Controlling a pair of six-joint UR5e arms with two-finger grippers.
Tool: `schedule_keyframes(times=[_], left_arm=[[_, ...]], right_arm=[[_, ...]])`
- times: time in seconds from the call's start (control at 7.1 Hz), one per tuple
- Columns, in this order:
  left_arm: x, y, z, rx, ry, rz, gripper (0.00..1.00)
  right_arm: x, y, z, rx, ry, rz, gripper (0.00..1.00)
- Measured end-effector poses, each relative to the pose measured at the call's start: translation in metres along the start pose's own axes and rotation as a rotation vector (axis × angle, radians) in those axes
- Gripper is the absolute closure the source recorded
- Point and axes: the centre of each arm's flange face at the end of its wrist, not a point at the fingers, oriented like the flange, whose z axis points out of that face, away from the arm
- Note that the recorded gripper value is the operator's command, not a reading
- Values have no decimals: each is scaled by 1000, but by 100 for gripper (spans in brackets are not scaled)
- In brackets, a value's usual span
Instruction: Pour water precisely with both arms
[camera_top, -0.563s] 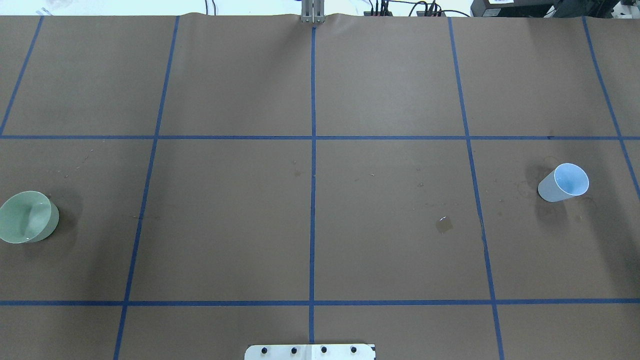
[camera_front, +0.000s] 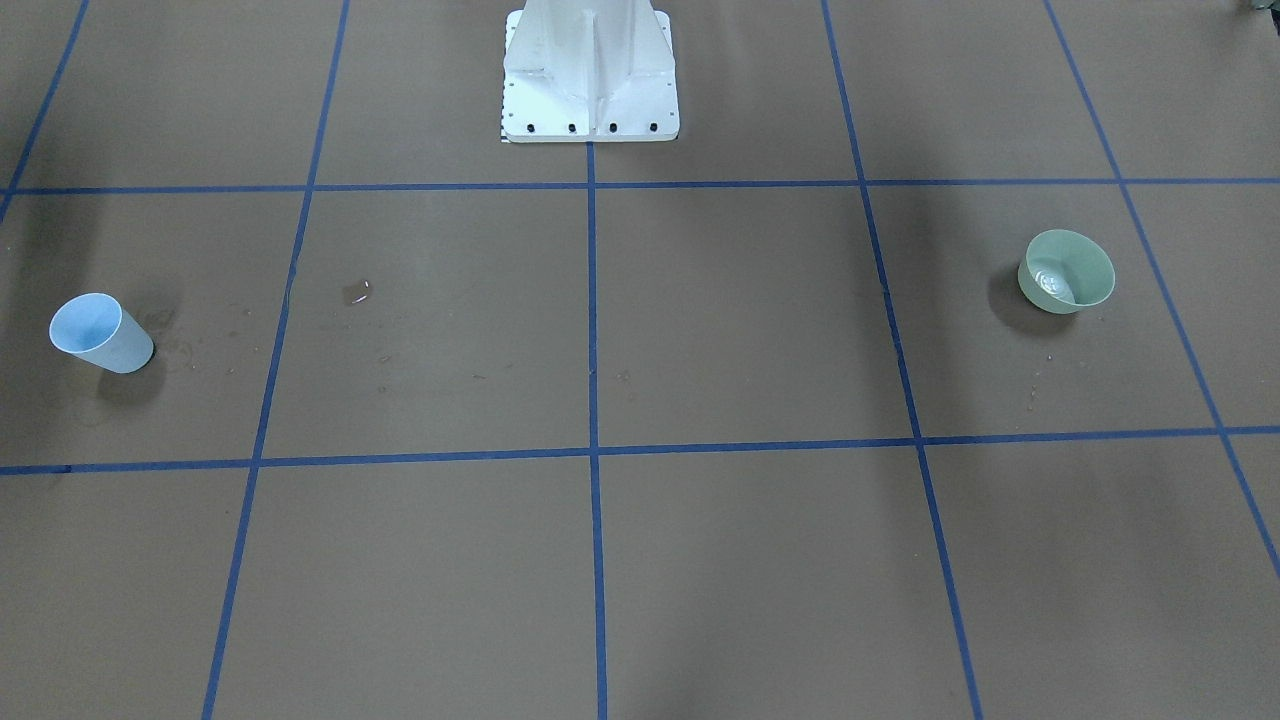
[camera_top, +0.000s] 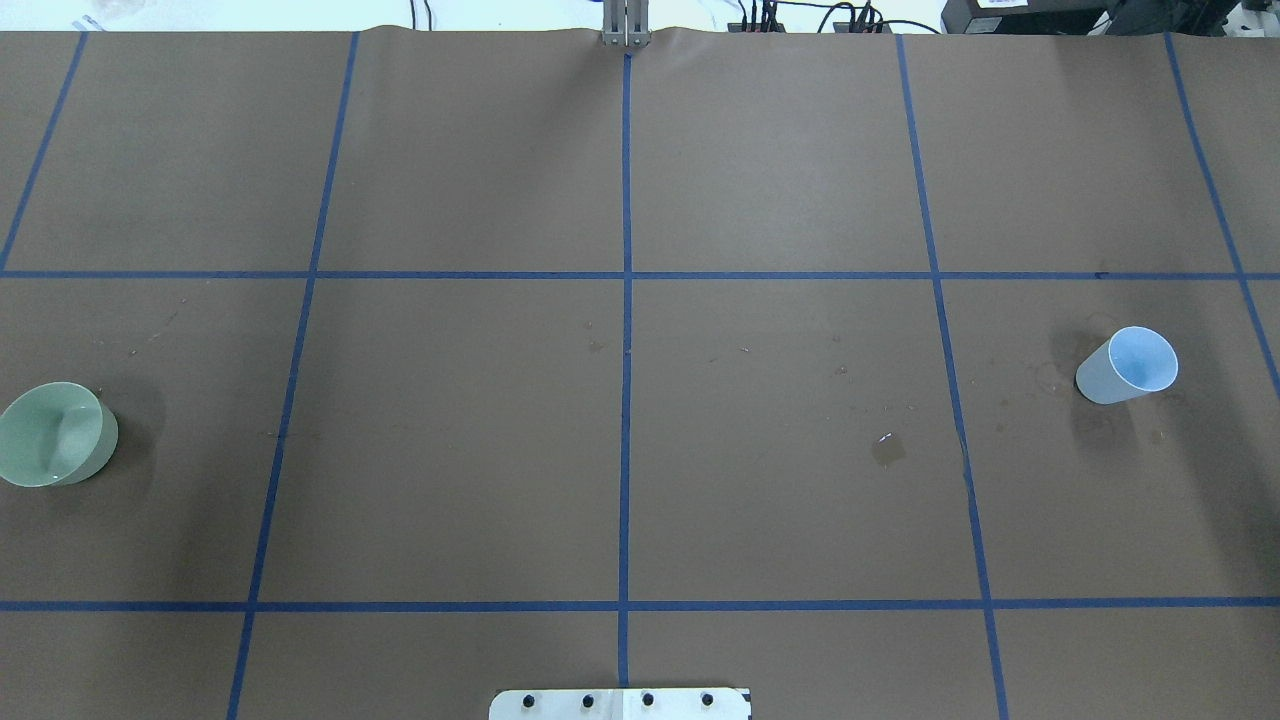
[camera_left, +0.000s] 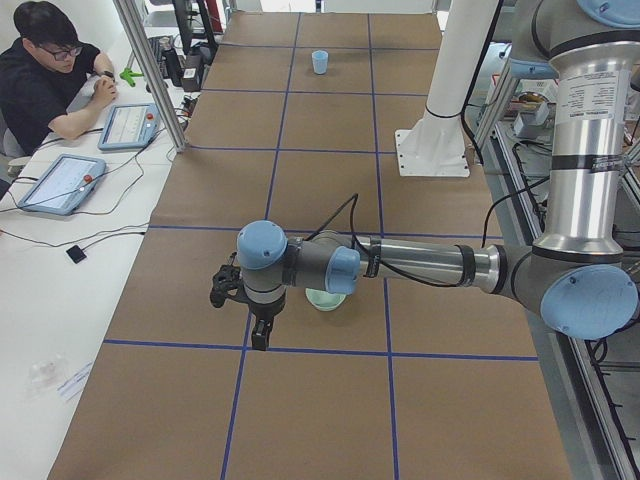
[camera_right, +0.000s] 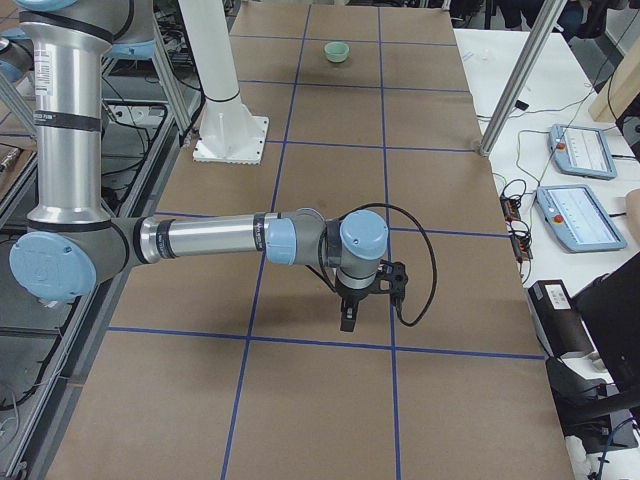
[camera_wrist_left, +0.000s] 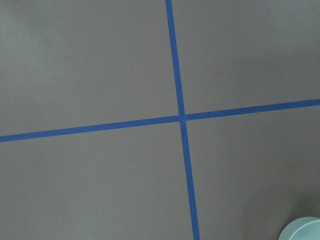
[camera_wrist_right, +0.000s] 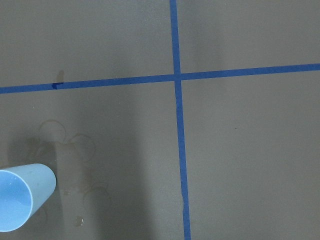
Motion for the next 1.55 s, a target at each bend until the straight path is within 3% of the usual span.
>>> schedule_keyframes(times=[0.7, 1.13, 1.41, 1.55], left_arm=[[-2, -5, 6, -3, 22, -2, 0], [27, -15, -1, 28, 207, 9, 0], [50, -10, 16, 42, 226, -49, 0], [62, 10, 39, 65, 209, -80, 0]], right_arm=[[-5, 1, -7, 15, 0, -12, 1], [-12, 1, -16, 33, 0, -25, 1], [-15, -1, -19, 40, 0, -30, 1], [-16, -1, -19, 41, 1, -31, 1]])
